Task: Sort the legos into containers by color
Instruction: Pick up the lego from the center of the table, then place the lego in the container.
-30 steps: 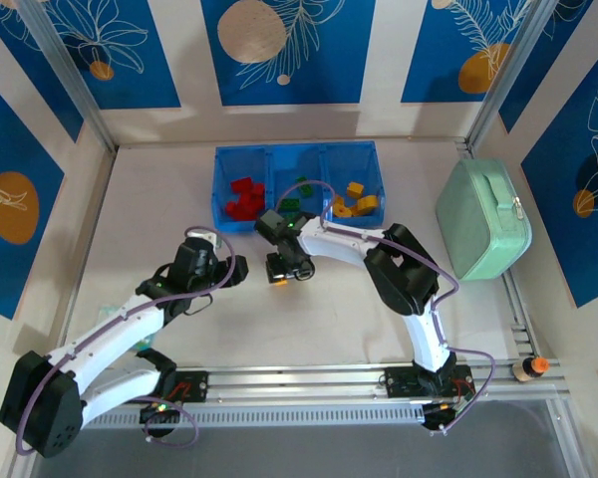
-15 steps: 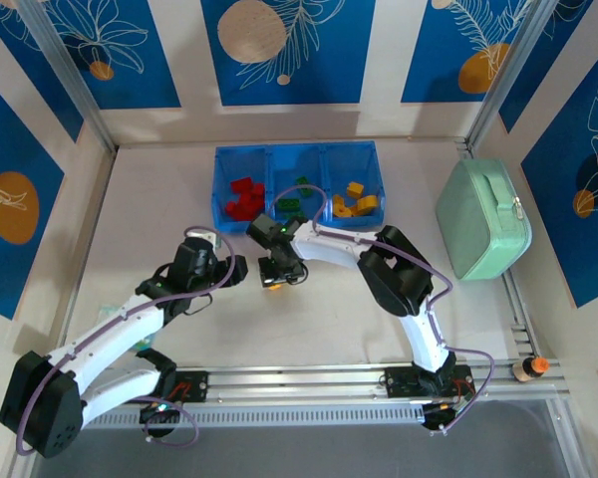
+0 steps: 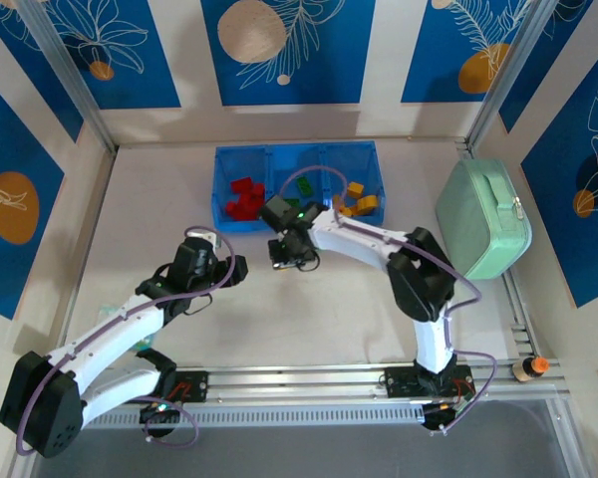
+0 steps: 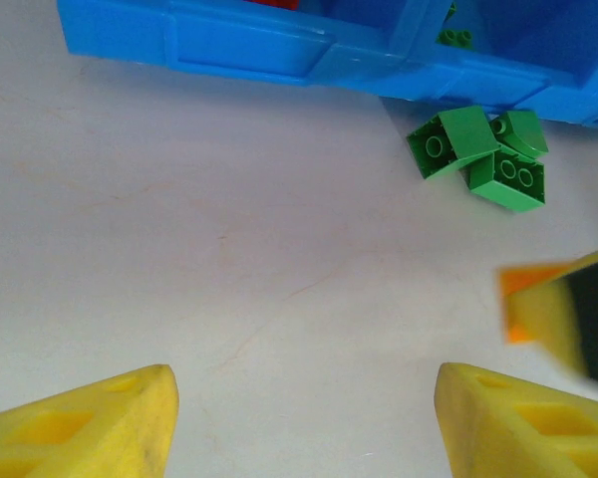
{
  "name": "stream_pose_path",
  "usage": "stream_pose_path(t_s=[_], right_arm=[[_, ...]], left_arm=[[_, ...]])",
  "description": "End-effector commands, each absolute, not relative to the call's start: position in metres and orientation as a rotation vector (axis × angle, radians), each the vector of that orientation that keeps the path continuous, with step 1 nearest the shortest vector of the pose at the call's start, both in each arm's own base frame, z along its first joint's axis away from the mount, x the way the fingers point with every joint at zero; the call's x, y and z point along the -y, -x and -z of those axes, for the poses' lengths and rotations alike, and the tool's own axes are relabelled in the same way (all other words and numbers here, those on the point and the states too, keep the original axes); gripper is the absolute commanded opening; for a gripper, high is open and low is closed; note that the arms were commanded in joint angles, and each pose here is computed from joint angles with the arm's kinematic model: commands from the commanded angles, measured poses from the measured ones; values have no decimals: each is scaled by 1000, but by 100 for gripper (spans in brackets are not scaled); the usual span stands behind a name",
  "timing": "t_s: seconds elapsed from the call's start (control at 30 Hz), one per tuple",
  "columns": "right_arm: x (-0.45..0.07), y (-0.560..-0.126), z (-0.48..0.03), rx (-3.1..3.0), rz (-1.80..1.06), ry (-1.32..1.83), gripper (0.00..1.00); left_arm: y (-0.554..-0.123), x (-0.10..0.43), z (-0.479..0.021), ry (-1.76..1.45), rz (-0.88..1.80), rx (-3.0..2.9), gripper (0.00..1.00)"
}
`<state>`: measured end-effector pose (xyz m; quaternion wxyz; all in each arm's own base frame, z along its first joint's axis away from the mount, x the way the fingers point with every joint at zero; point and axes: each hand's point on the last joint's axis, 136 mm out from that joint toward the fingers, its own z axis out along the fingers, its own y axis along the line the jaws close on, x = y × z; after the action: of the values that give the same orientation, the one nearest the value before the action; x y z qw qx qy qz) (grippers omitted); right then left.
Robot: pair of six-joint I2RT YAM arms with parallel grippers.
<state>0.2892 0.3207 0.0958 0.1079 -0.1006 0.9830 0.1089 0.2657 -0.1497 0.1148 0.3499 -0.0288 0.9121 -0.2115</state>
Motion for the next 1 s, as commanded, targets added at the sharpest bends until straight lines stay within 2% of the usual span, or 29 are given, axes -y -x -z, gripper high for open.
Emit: stream_pose_path(t_s=[0.0, 0.3, 0.63, 0.73, 0.77, 0.8, 0.83, 0.87, 0.93, 0.97], right_arm=[[-273, -307, -126, -2838, -233, 229, 25], [-179, -374, -161, -2740, -156, -21, 26], [-136, -439, -156, -2729, -141, -162, 26], [-136, -455, -152, -2738, -149, -171, 30], [-134, -460, -153, -2733, -137, -178, 35], [-132, -464, -152, -2734, -122, -185, 45], [-132, -468, -152, -2730, -120, -190, 66], [-132, -471, -154, -2725, -116, -201, 82], [-137, -471, -158, -2698, -113, -205, 91], [-138, -469, -159, -2682, -100, -206, 92]], left_arm=[[-264, 149, -113, 61, 556, -2369, 68], [-266, 160, -109, 43, 611, -2389, 69], [-264, 184, -106, -13, 674, -2427, 69], [-264, 190, -107, -30, 680, -2434, 69], [-264, 192, -108, -39, 687, -2435, 69], [-264, 195, -109, -48, 693, -2438, 69], [-264, 198, -110, -56, 695, -2440, 69], [-265, 201, -110, -66, 698, -2441, 69], [-265, 207, -109, -77, 710, -2449, 70], [-266, 209, -109, -77, 718, -2450, 70]])
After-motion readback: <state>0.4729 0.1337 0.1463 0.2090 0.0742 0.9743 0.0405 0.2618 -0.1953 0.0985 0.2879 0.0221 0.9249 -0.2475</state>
